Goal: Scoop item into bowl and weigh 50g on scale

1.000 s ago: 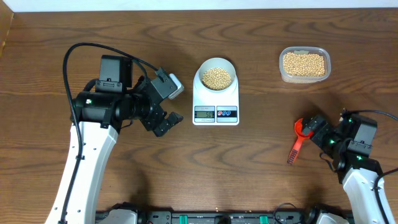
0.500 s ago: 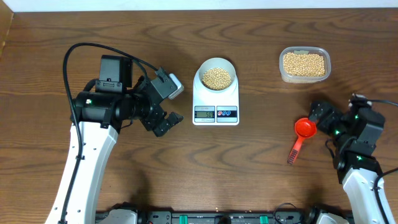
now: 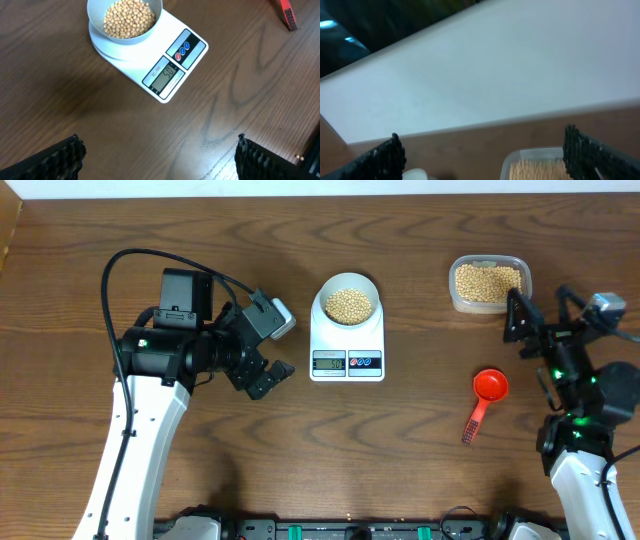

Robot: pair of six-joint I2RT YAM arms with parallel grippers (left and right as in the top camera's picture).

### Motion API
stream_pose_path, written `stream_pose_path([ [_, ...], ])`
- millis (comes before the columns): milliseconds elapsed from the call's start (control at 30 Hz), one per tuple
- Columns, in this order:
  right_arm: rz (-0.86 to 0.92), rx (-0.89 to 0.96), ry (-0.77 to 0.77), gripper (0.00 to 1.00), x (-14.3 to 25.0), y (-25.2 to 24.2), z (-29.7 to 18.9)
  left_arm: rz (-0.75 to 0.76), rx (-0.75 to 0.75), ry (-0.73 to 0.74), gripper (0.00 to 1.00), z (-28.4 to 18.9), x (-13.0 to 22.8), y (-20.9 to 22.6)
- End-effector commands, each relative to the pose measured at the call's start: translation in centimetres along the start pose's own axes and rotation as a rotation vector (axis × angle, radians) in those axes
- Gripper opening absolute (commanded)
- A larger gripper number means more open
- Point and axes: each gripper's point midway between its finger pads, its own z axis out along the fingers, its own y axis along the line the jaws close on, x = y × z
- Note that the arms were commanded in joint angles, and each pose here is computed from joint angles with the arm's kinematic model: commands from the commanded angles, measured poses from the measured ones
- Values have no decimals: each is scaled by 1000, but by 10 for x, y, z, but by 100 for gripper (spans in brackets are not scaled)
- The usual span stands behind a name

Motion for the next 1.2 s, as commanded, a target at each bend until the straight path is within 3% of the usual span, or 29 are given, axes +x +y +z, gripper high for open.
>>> stream_pose_path([
  [0,-15,-42,-59,99,-17,10,0,20,-7,-19,98,-6,-5,-1],
  [300,16,-33,-41,99,-12,7,0,20,-7,-19,98,-6,-5,-1],
  [800,190,86,215,99,56,-18,-7,20,-7,-19,98,-6,-5,-1],
  [1167,316,281,422,99,114,-45,-31,20,-7,-19,98,-6,-5,-1],
])
